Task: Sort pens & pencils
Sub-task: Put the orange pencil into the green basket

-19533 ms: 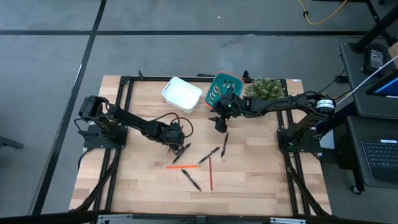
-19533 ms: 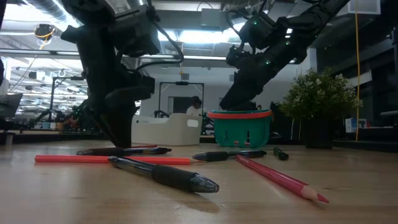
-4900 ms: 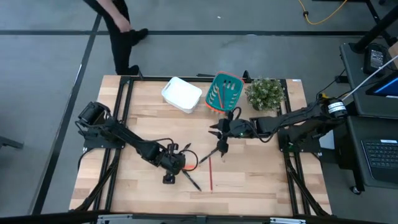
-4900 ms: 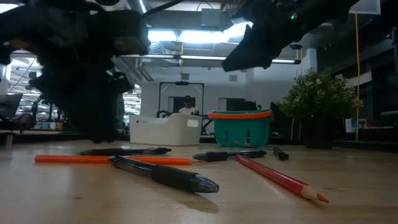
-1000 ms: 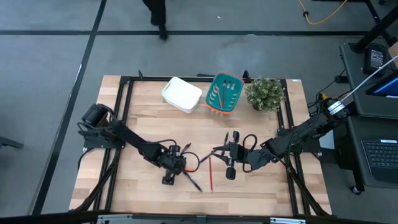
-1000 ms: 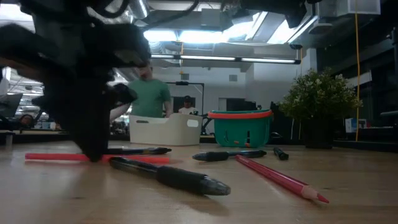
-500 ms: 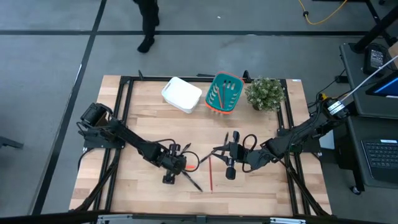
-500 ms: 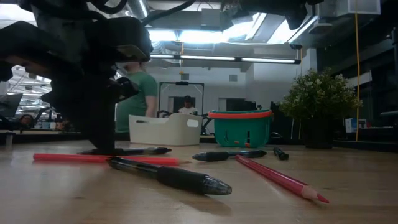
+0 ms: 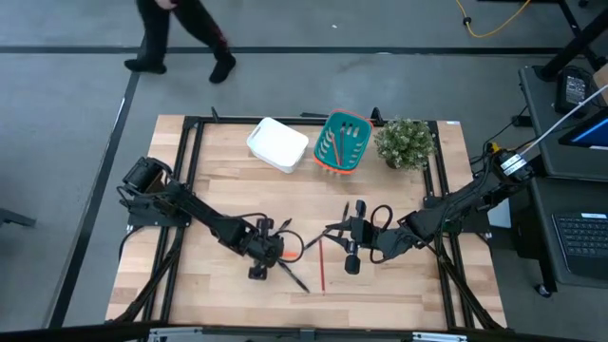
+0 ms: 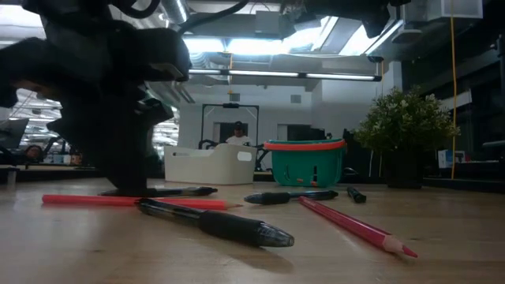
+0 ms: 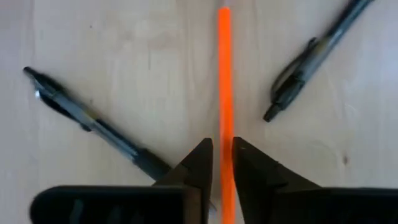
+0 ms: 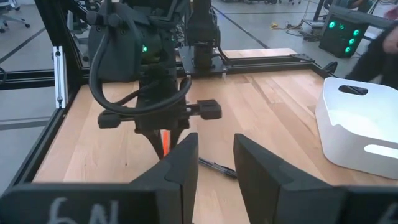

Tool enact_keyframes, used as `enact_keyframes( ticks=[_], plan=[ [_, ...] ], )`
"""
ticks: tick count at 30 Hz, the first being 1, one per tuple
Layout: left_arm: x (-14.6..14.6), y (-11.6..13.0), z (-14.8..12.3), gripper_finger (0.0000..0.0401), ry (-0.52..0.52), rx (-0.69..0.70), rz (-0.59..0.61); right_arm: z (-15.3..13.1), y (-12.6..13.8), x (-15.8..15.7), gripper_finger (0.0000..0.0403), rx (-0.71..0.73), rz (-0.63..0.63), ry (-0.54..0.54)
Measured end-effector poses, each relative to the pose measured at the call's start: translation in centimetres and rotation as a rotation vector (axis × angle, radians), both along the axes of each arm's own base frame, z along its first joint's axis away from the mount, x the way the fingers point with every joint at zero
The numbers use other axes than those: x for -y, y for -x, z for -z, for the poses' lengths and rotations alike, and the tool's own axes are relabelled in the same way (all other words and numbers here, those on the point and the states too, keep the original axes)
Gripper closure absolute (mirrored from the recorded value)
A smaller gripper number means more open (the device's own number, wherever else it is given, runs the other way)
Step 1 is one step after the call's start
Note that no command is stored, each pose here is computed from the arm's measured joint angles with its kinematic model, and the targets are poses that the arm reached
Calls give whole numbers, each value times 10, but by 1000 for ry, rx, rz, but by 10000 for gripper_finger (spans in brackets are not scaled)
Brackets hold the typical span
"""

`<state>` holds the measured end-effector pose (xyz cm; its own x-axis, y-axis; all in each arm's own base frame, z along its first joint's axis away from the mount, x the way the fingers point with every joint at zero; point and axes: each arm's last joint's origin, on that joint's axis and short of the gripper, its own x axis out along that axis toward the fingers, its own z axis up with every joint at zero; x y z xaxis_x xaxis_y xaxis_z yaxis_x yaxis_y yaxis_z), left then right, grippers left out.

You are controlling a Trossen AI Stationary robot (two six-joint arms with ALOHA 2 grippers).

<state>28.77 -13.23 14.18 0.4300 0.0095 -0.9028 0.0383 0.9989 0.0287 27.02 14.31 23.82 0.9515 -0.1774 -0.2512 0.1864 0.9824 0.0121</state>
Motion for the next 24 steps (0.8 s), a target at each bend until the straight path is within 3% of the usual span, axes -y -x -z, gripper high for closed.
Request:
enact_keyframes(
  ticks=[7, 24],
  plan=[
    [-1, 0, 0, 313, 6, 1, -31, 0, 0, 0, 298, 0, -1, 0],
    [-9, 13, 19, 314, 57, -16, -123, 0, 0, 0, 299, 0, 0, -1]
  ],
)
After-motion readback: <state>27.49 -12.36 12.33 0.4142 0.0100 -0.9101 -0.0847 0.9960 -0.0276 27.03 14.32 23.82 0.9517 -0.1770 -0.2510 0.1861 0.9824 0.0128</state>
